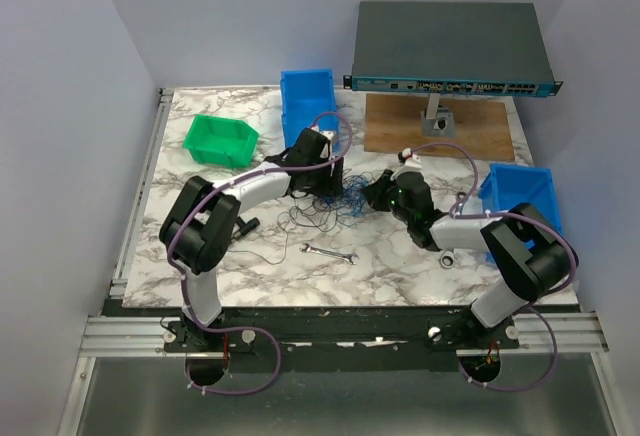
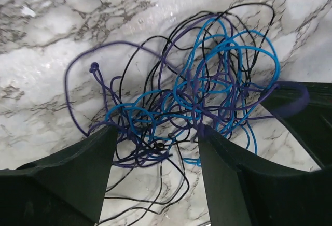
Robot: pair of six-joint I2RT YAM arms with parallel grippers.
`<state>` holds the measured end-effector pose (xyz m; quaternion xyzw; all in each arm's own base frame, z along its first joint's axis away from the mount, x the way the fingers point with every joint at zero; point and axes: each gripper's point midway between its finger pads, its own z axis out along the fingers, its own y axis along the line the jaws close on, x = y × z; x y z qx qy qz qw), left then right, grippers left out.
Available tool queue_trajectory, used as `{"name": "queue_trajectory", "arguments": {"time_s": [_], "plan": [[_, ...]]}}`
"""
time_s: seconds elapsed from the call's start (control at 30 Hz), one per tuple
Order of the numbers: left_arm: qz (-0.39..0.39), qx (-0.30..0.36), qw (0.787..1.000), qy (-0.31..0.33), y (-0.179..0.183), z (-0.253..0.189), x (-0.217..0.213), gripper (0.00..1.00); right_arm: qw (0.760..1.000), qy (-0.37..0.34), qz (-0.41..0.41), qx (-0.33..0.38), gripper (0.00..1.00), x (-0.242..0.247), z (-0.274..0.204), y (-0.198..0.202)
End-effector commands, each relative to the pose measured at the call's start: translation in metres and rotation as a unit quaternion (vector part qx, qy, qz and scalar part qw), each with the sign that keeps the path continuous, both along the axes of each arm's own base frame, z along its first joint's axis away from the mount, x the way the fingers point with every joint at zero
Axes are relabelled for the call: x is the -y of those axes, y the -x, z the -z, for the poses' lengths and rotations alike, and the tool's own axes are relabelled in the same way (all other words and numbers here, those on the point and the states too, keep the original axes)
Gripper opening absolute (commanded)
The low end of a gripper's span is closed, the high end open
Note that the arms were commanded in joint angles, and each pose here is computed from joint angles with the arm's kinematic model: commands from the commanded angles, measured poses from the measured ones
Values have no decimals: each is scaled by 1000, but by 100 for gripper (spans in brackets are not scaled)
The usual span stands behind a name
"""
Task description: Untangle the cables
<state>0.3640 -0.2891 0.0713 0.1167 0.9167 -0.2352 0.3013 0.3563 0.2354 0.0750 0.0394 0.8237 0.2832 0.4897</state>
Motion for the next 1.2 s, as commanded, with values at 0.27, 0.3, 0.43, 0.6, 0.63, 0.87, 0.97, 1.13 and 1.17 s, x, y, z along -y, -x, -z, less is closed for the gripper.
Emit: {"name": "queue_trajectory", "arguments": {"time_s": [0.27,0.3,0.43,0.6,0.63,0.87,0.97,1.13,1.17], "plan": [[21,-57,998,-33,16,16,-1,0,999,17,46,-5,8,12,1,-12],[7,-46,998,-37,13,12,-7,0,998,20,65,-11,8,17,4,-14],[-53,-11,998,-28,4,-4,-32,0,979,53,191,-37,4,59,12,-21],[-149,-7,988,44,-5,-11,-82,0,941,50,332,-37,2,107,10,-15],[-171,-7,983,66,-7,-12,-94,0,935,45,351,-33,2,115,9,-12],[-241,32,960,142,-3,-24,-137,0,914,9,405,-16,4,135,1,-2],[-242,33,960,140,-3,-24,-138,0,914,8,406,-13,5,136,0,-1],[-206,42,963,168,-2,-31,-125,0,917,10,399,-13,5,134,-3,-2],[-213,44,961,169,-1,-30,-127,0,914,9,405,-10,5,136,-4,-2]]}}
